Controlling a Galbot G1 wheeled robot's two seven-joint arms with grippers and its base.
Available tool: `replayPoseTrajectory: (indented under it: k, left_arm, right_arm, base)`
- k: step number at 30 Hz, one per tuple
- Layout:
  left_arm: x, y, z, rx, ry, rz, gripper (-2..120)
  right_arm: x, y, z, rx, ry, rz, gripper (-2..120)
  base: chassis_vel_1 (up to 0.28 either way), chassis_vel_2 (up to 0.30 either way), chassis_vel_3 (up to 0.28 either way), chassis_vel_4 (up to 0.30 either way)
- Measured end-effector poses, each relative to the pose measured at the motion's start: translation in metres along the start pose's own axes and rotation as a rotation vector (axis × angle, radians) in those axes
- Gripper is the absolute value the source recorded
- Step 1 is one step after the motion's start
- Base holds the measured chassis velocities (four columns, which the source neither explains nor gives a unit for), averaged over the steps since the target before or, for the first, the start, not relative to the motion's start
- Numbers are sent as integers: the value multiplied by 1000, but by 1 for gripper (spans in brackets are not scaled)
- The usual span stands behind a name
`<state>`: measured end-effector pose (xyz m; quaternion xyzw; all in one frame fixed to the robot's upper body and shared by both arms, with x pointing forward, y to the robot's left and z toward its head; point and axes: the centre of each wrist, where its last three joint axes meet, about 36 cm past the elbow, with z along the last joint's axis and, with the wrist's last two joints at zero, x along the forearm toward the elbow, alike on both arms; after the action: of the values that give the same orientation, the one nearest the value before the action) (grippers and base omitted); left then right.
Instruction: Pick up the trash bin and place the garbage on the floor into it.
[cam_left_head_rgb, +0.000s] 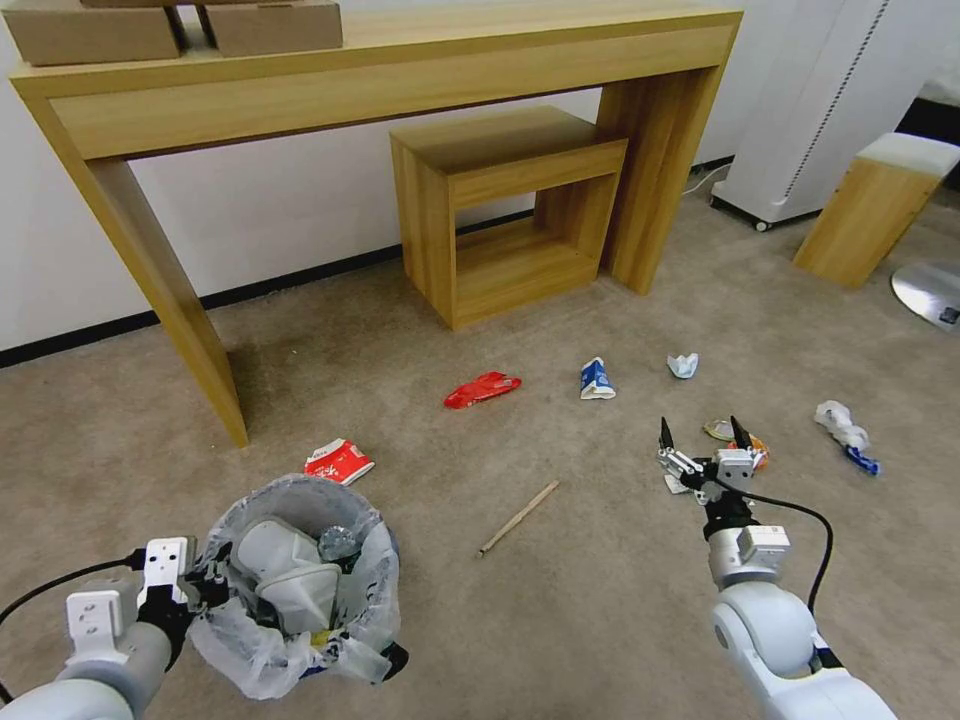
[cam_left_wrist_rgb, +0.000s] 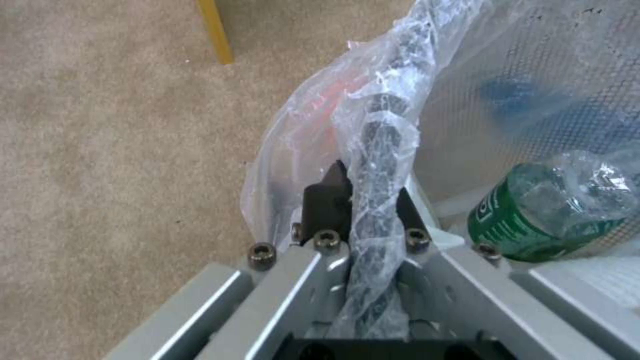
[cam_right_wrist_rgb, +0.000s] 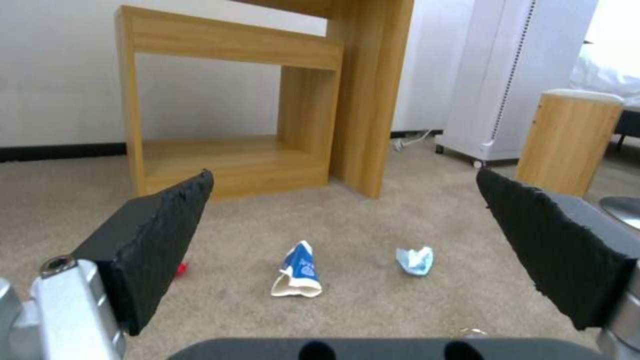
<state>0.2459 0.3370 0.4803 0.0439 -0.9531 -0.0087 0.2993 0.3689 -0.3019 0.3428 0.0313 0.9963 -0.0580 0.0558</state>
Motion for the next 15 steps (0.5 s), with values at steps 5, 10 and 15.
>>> replayPoseTrajectory:
  k: [5, 10, 15]
  left_arm:
    - [0, 0, 1, -4, 5, 5, 0]
    - [-1, -1, 2, -7, 9, 9, 0]
    - [-2, -1, 3, -12, 11, 12, 0]
  right_arm:
    - [1, 4, 2, -7, 4, -3, 100]
    - [1, 5, 3, -8, 6, -6, 100]
    - [0, 3, 2, -7, 4, -9, 100]
  base:
    - [83, 64, -73, -57]
    - [184, 172, -187, -186]
    - [225, 239, -221, -239]
